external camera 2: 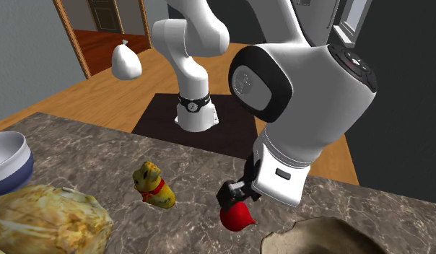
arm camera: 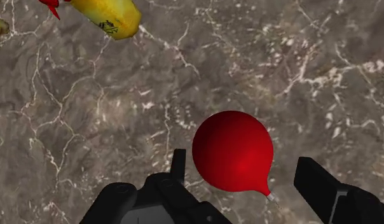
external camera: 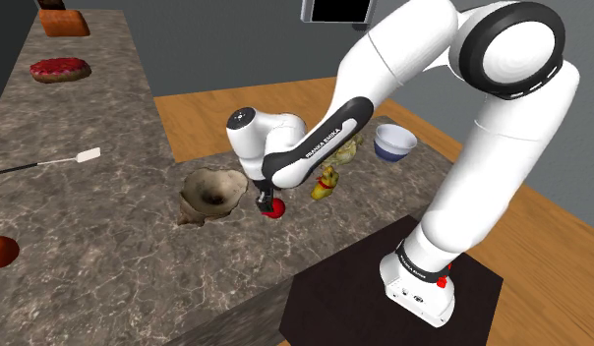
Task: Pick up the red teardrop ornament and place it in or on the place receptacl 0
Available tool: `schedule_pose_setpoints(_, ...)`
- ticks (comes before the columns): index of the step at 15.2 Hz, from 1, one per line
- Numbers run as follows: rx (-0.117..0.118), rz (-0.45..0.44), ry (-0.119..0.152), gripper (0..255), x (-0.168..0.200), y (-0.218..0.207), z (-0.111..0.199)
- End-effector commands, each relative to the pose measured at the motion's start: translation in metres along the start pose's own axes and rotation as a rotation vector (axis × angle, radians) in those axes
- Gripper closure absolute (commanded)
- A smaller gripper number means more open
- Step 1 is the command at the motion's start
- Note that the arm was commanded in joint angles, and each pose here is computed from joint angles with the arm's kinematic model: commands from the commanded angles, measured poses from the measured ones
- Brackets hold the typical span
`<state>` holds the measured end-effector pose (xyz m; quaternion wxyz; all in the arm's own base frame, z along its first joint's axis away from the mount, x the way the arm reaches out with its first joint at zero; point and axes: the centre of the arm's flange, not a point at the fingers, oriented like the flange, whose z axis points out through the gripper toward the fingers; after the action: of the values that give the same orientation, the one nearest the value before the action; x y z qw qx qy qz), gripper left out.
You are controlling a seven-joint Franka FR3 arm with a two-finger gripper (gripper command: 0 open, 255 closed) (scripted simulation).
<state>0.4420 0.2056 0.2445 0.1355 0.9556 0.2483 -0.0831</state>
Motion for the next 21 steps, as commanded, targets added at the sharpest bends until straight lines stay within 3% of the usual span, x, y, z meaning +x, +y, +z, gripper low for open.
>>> schedule_pose_setpoints(1, 0.037, -0.063, 0.028, 0, 0.016, 0.003, 0.012)
schedule_pose_setpoints(9, 0.041, -0.070, 0.031, 0, 0.019, 0.001, 0.054)
schedule_pose_setpoints(17, 0.041, -0.070, 0.031, 0, 0.019, 0.001, 0.054)
schedule_pose_setpoints(18, 0.041, -0.070, 0.031, 255, 0.019, 0.001, 0.054)
schedule_pose_setpoints(21, 0.041, -0.070, 0.031, 255, 0.019, 0.001, 0.054)
